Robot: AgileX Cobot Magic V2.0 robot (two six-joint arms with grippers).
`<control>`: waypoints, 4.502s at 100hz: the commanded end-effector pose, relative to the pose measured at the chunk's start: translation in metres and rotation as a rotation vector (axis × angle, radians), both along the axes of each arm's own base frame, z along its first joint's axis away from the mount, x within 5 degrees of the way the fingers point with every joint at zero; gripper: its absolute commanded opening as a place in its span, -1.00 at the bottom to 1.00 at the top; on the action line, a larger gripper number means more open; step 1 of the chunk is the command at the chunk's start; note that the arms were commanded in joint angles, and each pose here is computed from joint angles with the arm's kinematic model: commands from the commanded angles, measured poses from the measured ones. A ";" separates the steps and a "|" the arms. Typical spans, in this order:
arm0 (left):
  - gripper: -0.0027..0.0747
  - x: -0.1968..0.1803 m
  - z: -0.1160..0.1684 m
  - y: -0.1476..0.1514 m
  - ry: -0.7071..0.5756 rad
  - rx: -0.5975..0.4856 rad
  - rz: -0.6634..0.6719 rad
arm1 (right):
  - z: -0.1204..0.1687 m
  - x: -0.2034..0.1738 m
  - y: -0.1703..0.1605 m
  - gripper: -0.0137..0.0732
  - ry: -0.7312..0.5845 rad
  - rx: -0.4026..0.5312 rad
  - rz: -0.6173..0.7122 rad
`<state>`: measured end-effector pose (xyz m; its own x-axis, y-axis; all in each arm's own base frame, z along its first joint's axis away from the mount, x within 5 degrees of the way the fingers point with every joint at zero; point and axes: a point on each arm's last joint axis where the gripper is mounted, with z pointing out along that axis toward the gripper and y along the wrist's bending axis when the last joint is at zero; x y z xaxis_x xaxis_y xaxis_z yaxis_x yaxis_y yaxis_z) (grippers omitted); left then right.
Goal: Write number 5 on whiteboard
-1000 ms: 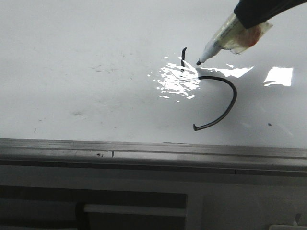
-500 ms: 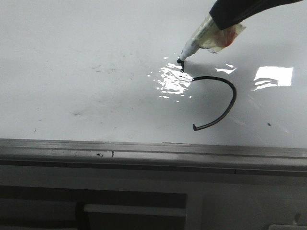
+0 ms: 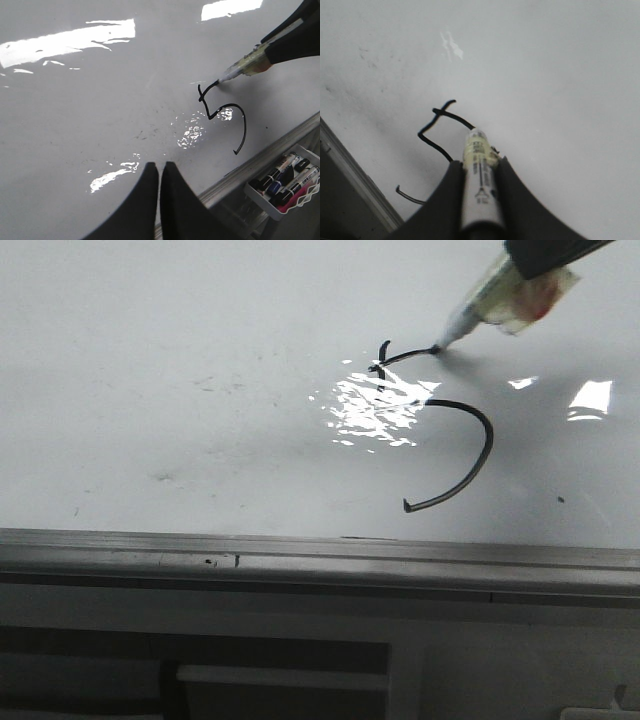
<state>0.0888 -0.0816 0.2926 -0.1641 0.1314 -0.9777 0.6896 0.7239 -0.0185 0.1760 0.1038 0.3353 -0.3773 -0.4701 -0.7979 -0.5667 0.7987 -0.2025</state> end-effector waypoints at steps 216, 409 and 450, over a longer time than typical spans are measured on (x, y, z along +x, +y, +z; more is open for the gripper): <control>-0.98 0.036 0.016 -0.119 -0.101 0.434 -0.483 | 0.008 -0.062 0.082 -0.31 -0.143 -0.062 0.557; -0.25 0.113 -0.047 -0.123 0.421 -0.068 0.181 | 0.072 -0.100 0.007 -0.81 -0.222 0.195 0.441; 0.38 0.114 -0.039 -0.122 0.399 -0.107 0.198 | 0.073 -0.099 0.007 -0.81 -0.232 0.187 0.439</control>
